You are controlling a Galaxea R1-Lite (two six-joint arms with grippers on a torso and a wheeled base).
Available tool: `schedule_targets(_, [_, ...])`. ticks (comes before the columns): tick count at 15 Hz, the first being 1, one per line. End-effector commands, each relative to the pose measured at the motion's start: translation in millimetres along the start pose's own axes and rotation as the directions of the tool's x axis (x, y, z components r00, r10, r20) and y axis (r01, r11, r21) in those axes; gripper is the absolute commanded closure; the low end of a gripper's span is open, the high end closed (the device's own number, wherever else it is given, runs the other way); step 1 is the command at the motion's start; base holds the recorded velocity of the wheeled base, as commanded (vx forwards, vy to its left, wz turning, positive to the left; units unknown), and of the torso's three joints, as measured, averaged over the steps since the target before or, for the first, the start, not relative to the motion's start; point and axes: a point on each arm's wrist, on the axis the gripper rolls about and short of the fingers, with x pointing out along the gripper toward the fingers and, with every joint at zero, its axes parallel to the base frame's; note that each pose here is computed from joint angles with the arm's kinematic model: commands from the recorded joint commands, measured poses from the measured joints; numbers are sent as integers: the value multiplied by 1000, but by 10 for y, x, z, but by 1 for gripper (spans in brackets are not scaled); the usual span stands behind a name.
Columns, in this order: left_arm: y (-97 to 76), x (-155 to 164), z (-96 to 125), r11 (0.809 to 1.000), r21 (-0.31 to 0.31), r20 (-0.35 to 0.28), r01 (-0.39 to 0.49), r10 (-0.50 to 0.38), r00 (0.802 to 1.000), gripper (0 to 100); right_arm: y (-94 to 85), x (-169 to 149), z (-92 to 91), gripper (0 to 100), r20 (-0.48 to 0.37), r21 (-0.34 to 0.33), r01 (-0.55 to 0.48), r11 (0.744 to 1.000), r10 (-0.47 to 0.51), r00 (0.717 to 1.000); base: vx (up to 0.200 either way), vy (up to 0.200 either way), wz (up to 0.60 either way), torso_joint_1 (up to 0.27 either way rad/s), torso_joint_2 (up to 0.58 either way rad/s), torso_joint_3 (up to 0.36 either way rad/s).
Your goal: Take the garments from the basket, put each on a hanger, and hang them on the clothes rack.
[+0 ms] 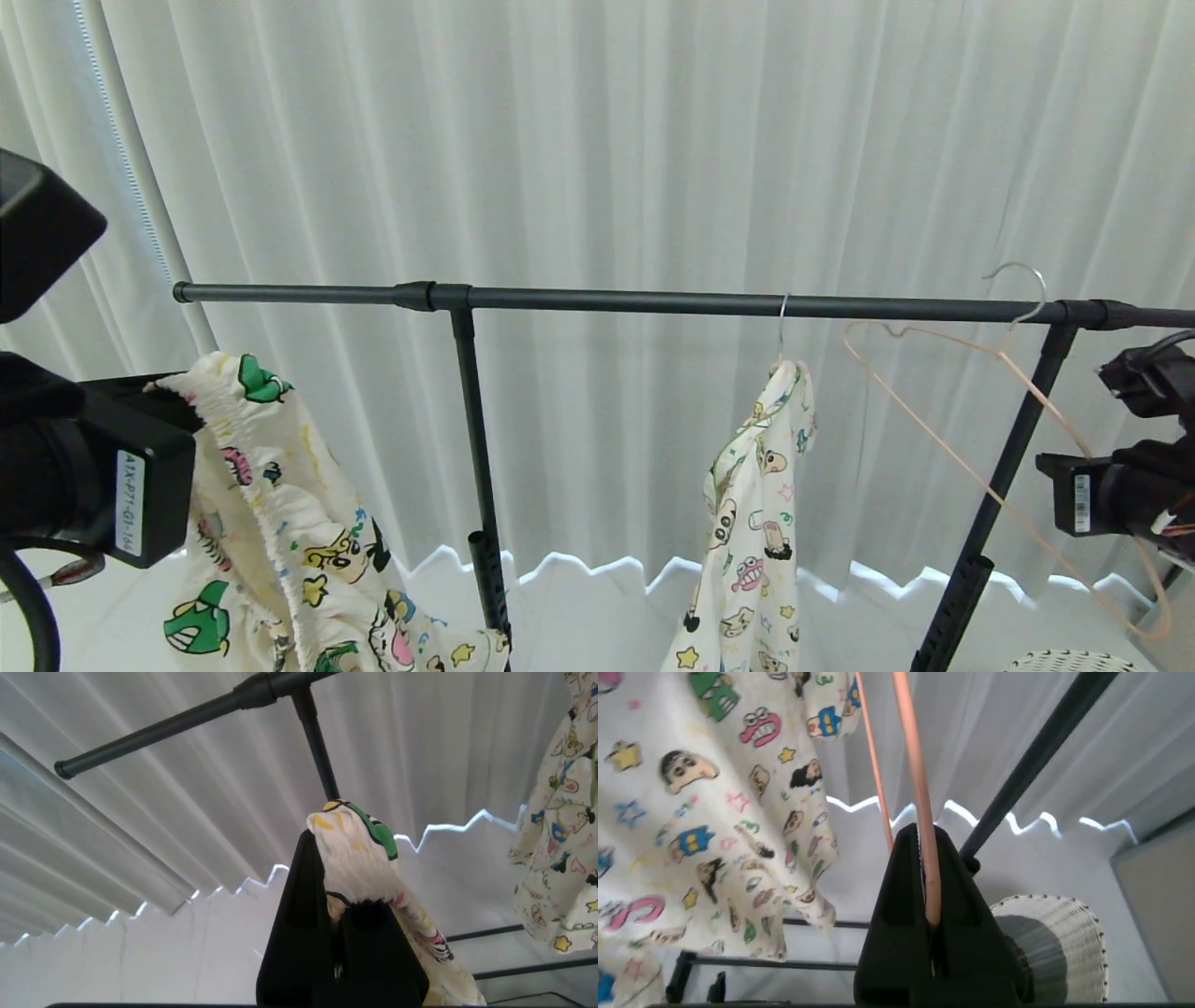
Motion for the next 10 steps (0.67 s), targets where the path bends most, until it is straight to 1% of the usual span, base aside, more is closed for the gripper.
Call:
schedule_targets(1, [5, -6, 1, 1000, -2, 2, -1, 1, 1000, 100, -49, -327, -81, 100, 74, -27, -5, 1000, 7, 997, -200, 0, 0, -7, 7, -2])
schedule_targets(4, [11, -14, 0, 1000, -1, 5, -1, 1, 1000, 100, -70, -500, -202, 100, 88, -78, -17, 997, 24, 996, -200, 0, 0, -7, -1, 7])
schedule_targets(8, [3, -8, -6, 1000, 2, 2, 1, -1, 1000, 100, -81, -691, -310, 100, 88, -106, -52, 993, 62, 994, -200, 0, 0, 1, 2, 2])
schedule_targets(10, [-9, 4, -35, 1000, 10, -8, 2, -2, 1000, 100, -34, -861, -361, 100, 98, -138, -162, 977, 177, 979, -200, 0, 0, 2, 0, 5])
